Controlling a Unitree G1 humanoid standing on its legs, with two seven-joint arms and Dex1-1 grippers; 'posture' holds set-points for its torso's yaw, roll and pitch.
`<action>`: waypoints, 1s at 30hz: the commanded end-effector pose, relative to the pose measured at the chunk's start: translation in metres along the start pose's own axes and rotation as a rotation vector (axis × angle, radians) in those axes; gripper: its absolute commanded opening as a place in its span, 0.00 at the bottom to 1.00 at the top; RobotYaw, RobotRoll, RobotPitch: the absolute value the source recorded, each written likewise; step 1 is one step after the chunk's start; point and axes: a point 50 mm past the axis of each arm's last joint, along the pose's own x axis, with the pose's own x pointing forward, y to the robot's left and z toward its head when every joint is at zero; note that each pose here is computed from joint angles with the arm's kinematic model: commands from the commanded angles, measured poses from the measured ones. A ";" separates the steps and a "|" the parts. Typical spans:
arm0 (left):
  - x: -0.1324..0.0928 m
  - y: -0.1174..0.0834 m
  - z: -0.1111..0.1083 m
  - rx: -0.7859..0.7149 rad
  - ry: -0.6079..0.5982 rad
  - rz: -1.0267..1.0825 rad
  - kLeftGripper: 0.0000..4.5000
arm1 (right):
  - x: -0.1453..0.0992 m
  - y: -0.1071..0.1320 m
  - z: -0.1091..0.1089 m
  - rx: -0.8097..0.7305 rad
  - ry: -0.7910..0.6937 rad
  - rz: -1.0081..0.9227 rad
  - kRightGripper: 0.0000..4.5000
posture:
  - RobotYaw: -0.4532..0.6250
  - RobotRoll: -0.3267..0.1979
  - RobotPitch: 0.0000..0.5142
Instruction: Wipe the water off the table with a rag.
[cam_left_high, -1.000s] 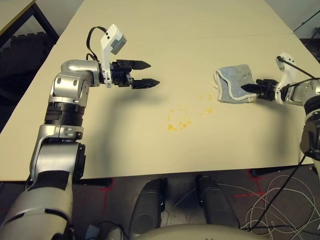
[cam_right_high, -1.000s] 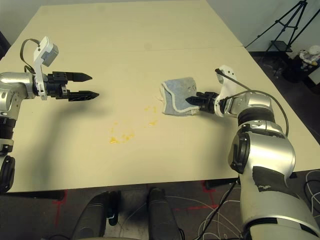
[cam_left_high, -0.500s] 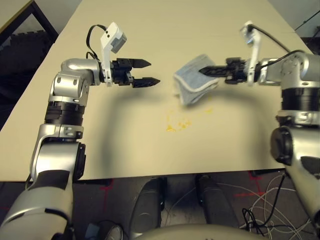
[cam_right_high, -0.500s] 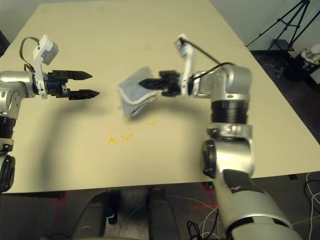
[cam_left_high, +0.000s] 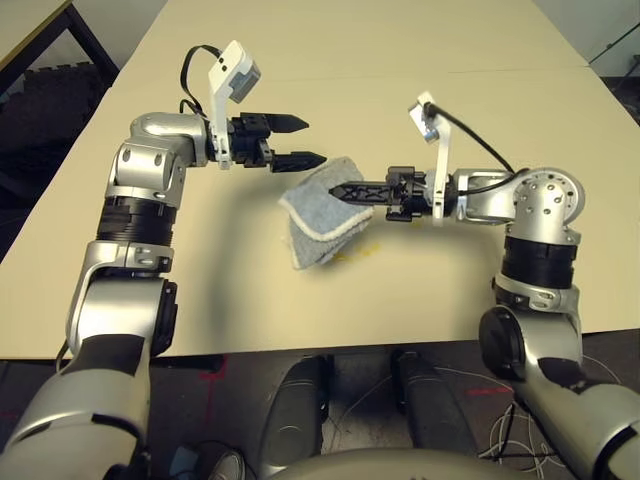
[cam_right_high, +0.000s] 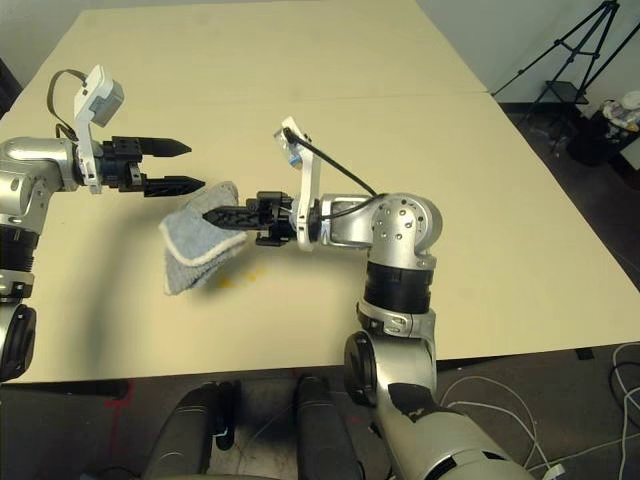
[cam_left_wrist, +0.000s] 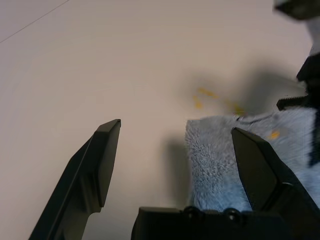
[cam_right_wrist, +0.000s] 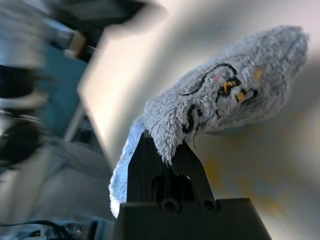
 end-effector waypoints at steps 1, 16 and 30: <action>0.004 -0.001 -0.004 -0.001 0.014 -0.011 1.00 | -0.002 -0.022 -0.013 0.034 0.076 -0.179 0.00 | 0.42 0.62 0.41; 0.003 -0.002 -0.010 -0.007 0.077 -0.036 1.00 | -0.041 -0.066 0.025 -0.085 -0.045 -0.565 0.00 | 0.40 0.62 0.42; 0.005 -0.002 -0.008 -0.001 0.070 -0.043 1.00 | -0.097 -0.105 0.050 -0.133 -0.095 -0.849 0.00 | 0.40 0.62 0.42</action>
